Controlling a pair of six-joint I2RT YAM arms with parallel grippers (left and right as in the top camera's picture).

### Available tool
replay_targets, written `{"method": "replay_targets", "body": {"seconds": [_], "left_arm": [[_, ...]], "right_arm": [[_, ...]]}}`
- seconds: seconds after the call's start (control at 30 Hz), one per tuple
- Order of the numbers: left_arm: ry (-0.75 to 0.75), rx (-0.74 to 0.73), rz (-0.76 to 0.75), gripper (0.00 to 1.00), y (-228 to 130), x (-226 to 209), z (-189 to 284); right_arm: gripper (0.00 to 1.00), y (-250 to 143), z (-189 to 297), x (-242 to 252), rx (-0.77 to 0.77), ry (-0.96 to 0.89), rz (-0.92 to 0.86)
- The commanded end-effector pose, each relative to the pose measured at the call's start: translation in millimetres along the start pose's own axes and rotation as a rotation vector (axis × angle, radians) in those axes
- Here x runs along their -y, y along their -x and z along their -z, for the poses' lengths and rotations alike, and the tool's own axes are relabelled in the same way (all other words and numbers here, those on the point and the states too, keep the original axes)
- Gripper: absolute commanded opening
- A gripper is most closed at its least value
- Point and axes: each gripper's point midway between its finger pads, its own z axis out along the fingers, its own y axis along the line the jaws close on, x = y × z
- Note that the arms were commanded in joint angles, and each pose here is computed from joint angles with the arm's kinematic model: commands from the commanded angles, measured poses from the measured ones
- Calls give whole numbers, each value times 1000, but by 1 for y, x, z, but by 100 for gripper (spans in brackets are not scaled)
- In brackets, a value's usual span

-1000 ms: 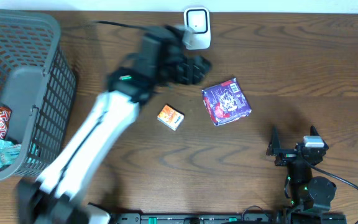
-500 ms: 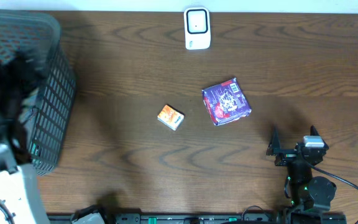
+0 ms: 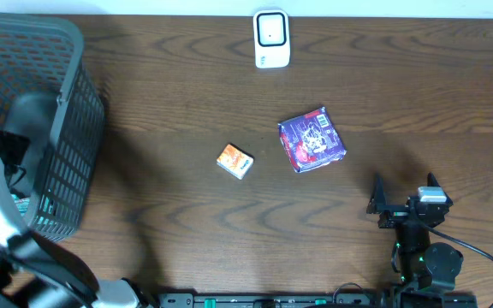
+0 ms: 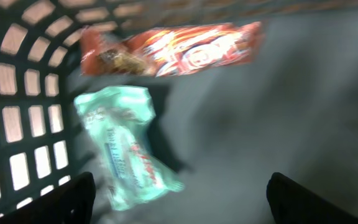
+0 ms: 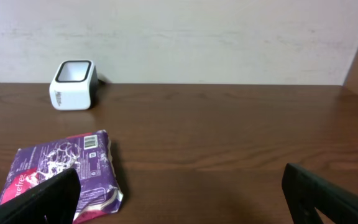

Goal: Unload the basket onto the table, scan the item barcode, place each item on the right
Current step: 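Reach the left gripper into the basket and grasp the mint-green pack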

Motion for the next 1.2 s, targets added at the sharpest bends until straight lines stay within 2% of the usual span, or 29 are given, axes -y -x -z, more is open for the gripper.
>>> {"method": "replay_targets", "body": {"seconds": [0.0,0.3,0.37,0.47,0.53,0.77,0.97,1.07,1.17], "left_arm": [[153,-40,32,88,-7,-19,-36],[318,-163,19,88,-37,-34,-94],[345,-195,7,82,-45,-37,-104],[380,-238,-11,42,-56,-41,-116],[385,-244,-14,8,-57,-42,-117],[323,-228,0,7,-45,-32,-94],[-14,-192,24,8,-19,20,-30],[-239,-127,51,7,-3,47,21],[-503,21,56,7,21,71,95]], "right_arm": [[99,0,0,3,1,-10,-11],[99,0,0,3,1,-10,-11],[99,0,0,3,1,-10,-11],[99,0,0,3,1,-10,-11],[99,0,0,3,1,-10,-11],[99,0,0,3,1,-10,-11],[99,0,0,3,1,-10,-11],[99,0,0,3,1,-10,-11],[99,0,0,3,1,-10,-11]]}}
